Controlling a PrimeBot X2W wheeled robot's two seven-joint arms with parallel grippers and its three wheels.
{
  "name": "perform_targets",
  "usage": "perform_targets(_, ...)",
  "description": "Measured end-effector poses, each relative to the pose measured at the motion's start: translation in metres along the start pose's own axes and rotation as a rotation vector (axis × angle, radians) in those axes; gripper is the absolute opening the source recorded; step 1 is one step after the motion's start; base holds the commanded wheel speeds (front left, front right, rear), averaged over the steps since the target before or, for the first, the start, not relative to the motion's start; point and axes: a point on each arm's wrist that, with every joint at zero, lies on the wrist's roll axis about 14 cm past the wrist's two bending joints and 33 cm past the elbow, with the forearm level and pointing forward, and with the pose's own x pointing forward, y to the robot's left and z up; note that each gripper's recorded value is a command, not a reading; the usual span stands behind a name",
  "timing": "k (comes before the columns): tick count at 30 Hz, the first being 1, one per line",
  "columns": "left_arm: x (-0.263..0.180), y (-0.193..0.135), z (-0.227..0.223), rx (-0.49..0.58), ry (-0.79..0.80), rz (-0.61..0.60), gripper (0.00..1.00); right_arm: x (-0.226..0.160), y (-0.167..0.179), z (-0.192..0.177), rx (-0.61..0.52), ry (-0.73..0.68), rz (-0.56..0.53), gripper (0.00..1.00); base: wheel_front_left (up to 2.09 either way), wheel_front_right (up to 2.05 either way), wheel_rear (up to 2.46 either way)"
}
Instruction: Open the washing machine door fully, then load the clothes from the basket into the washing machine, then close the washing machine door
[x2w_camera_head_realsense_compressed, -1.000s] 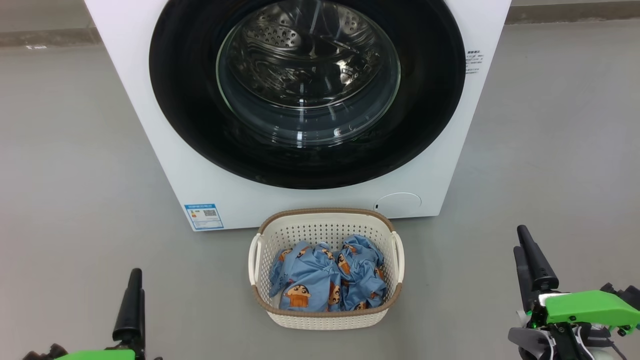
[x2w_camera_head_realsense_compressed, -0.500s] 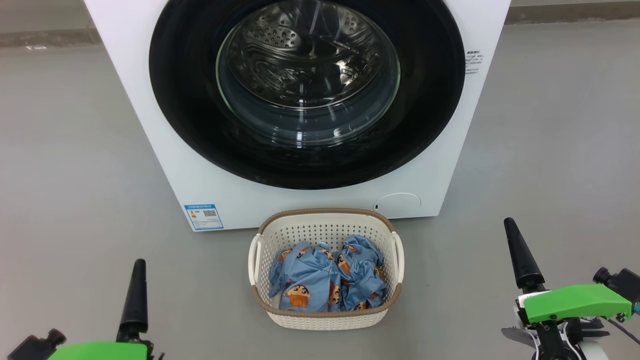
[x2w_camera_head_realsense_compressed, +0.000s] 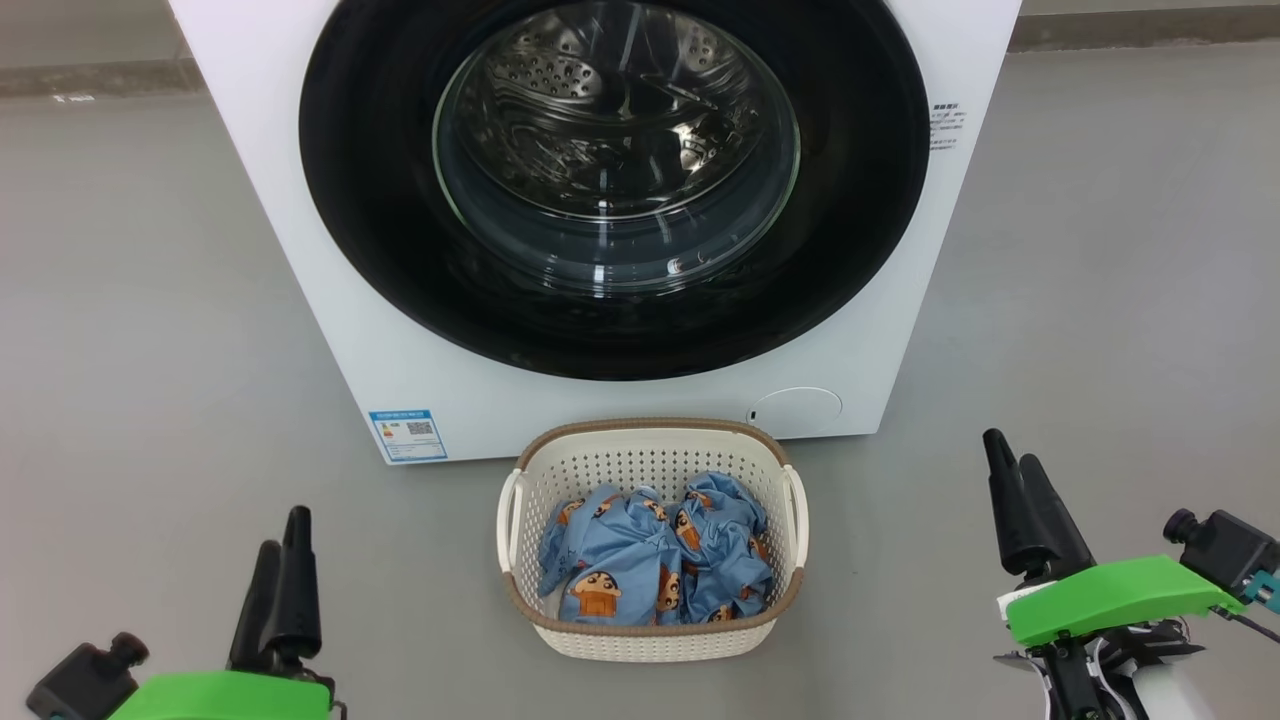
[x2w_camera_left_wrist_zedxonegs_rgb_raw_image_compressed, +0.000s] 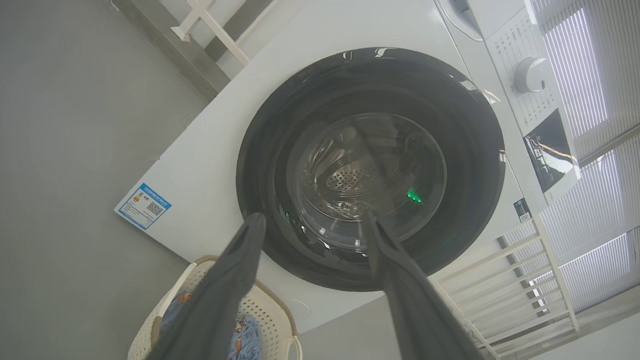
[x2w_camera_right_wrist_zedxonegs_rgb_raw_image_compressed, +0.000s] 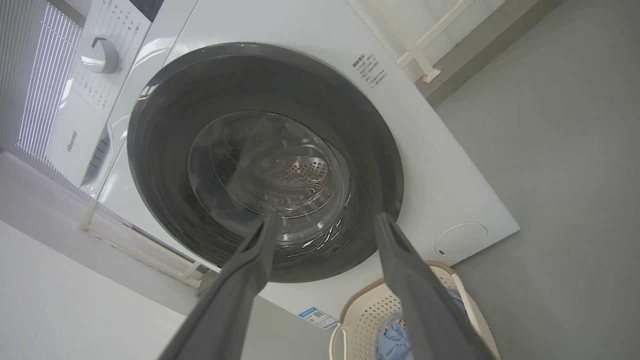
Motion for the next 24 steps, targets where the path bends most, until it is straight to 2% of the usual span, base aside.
perform_targets(10,0.0,0.001,-0.003,0.16,0.006,-0.007,1.0,0.001,-0.011,-0.001,-0.181,0.004,-0.024,1.0,0.0,0.0,0.0)
perform_targets(15,0.002,-0.001,-0.002,0.23,0.002,-0.018,1.0,0.006,-0.005,0.0,-0.249,-0.003,-0.004,1.0,0.0,0.0,0.0)
perform_targets(24,0.005,-0.008,-0.004,0.306,-0.003,-0.045,1.0,0.007,0.001,-0.009,-0.37,0.017,0.029,1.0,0.0,0.0,0.0)
